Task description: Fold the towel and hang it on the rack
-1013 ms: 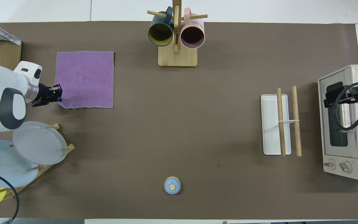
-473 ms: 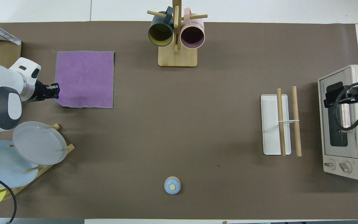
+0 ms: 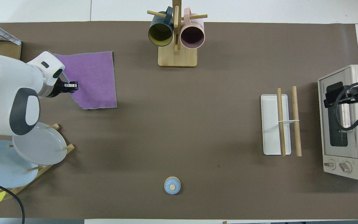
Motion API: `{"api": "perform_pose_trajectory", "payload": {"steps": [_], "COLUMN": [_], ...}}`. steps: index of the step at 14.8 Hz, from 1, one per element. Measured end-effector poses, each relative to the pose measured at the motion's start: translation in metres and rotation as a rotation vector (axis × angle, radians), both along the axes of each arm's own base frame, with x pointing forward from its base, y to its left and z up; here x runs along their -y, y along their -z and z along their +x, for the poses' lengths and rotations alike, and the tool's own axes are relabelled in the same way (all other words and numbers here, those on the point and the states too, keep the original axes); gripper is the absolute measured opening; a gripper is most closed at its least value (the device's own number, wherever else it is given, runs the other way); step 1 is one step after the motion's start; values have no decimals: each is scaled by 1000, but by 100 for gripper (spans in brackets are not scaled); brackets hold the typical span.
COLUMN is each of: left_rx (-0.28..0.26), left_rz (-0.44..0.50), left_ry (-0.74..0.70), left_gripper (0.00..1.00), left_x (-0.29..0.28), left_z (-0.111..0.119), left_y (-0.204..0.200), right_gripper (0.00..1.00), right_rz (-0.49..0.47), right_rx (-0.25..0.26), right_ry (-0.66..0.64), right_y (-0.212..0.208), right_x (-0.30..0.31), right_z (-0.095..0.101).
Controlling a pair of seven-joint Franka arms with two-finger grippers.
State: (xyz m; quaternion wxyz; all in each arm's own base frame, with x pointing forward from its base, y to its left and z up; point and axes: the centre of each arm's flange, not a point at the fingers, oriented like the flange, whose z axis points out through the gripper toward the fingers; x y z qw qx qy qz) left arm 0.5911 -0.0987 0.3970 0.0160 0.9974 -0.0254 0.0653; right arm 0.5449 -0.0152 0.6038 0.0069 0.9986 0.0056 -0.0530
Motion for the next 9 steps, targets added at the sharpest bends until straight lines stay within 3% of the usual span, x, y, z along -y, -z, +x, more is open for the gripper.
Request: {"api": "perform_pose_trajectory", "payload": {"steps": [2,5,7,9], "left_rx": [2,40,24,17], "left_rz": [-7,-32,-21,-11], "left_ry": [42,98,125,126], "left_gripper": [2,2,2,2], "left_x": [55,121,131,126], "left_z": [-14,-56,-75,-80], "left_y": [3,46,70,79], "right_gripper": [100,100,100,100], "right_rz": [0,0,0,0], "right_rx": [0,0,0,0], "right_ry": [0,0,0,0], "right_y": [0,0,0,0], "right_x": [0,0,0,0], "right_z": [0,0,0,0]}}
